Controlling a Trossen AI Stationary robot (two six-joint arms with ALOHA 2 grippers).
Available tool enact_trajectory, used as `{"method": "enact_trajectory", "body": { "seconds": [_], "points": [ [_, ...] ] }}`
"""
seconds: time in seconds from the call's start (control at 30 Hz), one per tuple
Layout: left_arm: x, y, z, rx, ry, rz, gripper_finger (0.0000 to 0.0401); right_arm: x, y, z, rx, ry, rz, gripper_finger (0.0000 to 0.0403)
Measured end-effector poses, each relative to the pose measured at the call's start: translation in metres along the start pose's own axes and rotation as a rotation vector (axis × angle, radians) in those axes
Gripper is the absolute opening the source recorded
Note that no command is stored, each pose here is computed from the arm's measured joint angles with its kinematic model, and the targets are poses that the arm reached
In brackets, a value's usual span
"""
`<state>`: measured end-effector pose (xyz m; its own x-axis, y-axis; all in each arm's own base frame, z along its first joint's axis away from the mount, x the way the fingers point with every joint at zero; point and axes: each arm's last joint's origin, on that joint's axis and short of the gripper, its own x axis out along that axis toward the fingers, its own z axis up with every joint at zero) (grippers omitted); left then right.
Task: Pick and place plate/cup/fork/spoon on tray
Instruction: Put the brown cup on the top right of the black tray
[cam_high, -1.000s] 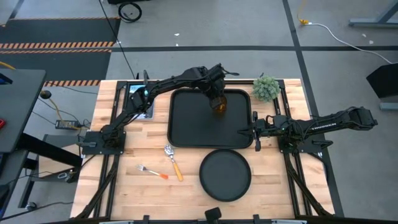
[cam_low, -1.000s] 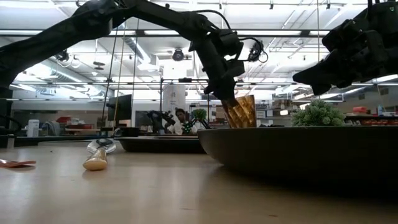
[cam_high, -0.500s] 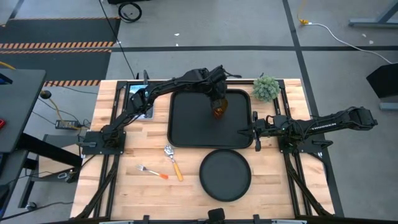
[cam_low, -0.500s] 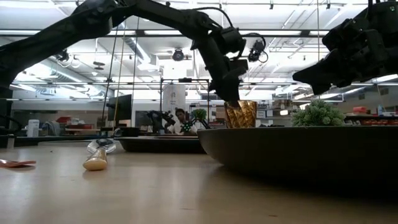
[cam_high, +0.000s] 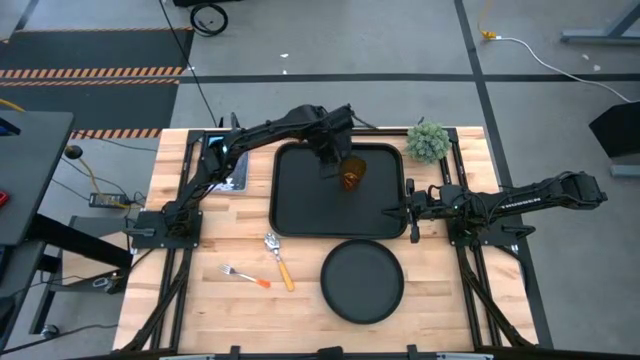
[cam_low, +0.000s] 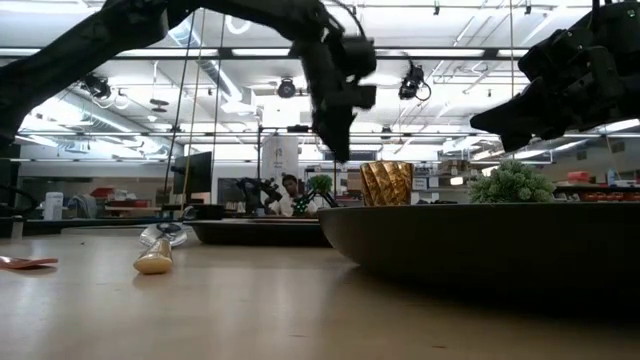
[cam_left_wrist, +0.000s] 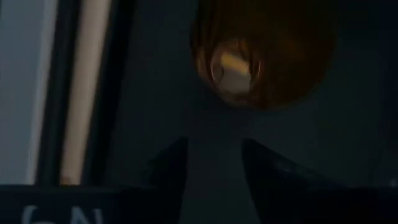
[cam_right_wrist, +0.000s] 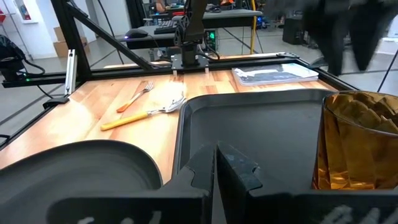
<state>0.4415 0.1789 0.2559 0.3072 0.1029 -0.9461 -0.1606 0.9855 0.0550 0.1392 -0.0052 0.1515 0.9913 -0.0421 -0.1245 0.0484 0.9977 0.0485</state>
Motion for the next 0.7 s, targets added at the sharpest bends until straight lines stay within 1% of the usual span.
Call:
{"method": "enact_trajectory", "body": {
  "seconds": [0.03, 0.13, 0.27, 0.4, 0.53, 0.7],
  "points": [
    [0.009, -0.002, -0.002, -0.005, 0.014, -0.004, 0.0151, 0.000, 0.000, 0.000, 0.000, 0.000, 0.000, 0.0023],
    [0.028, -0.006, -0.003, -0.030, -0.005, 0.000, 0.0140, 0.000, 0.000, 0.000, 0.000, -0.001, 0.000, 0.0023],
    [0.046, -0.012, 0.000, -0.052, -0.070, 0.012, 0.0125, 0.000, 0.000, 0.000, 0.000, 0.000, 0.000, 0.0023],
    [0.053, -0.019, 0.006, -0.072, -0.143, 0.037, 0.0107, 0.000, 0.000, 0.000, 0.000, 0.000, 0.000, 0.0023],
    [0.063, -0.024, 0.005, -0.073, -0.168, 0.086, 0.0083, 0.000, 0.000, 0.000, 0.000, 0.000, 0.000, 0.0023],
    [0.066, -0.025, 0.012, -0.091, -0.264, 0.085, 0.0054, 0.000, 0.000, 0.000, 0.000, 0.000, 0.000, 0.0023]
  ]
}}
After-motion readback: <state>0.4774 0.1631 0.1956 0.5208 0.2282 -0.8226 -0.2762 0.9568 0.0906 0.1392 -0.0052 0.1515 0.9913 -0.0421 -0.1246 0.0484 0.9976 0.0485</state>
